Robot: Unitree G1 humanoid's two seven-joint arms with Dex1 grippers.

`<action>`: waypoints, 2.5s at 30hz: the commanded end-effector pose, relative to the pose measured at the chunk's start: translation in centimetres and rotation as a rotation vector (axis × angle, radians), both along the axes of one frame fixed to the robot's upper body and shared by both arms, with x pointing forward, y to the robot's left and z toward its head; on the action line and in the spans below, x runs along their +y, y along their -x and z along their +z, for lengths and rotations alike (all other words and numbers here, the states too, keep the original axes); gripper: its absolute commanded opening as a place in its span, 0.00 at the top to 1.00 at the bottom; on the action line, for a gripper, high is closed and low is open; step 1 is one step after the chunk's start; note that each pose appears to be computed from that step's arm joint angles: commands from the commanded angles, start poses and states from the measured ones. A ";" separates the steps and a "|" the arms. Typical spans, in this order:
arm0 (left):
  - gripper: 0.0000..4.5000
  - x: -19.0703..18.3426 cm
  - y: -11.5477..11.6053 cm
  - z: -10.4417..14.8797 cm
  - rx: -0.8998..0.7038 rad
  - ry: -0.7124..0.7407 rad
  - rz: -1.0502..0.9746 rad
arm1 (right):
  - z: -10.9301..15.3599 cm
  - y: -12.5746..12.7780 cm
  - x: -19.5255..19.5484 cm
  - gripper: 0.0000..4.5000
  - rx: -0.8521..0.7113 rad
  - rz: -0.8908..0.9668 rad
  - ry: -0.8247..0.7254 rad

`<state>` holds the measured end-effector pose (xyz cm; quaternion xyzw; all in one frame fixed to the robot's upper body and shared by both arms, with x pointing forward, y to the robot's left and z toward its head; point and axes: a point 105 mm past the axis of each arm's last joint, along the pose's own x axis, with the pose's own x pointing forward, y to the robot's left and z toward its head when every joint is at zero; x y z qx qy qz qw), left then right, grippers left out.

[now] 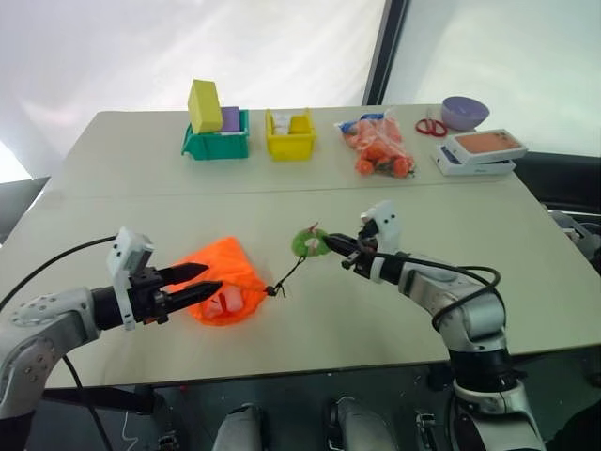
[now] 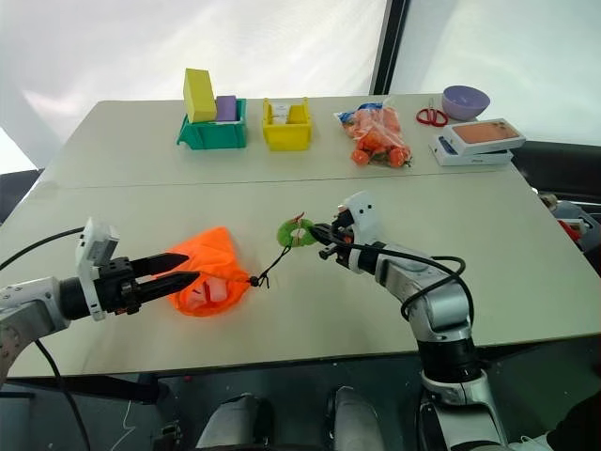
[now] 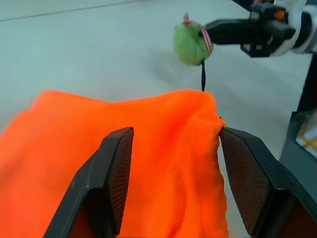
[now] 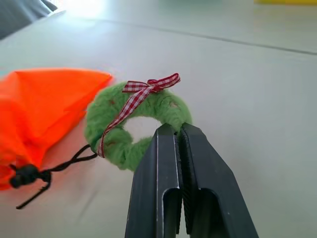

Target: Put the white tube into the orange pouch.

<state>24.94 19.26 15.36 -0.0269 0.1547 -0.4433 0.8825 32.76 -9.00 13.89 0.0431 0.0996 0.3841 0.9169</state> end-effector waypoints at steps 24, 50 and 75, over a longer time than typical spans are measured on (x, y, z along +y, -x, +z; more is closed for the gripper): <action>0.01 -6.5 -5.4 0.7 0.002 -0.087 -0.343 | 2.8 0.5 0.2 1.00 -0.057 0.010 -0.110; 0.01 -8.1 -4.8 -3.5 0.173 -0.282 -0.632 | 2.8 1.1 1.0 1.00 -0.074 0.020 -0.106; 0.87 -8.0 -4.6 -3.7 0.128 -0.290 -0.662 | 2.6 0.9 1.0 1.00 -0.080 0.018 -0.091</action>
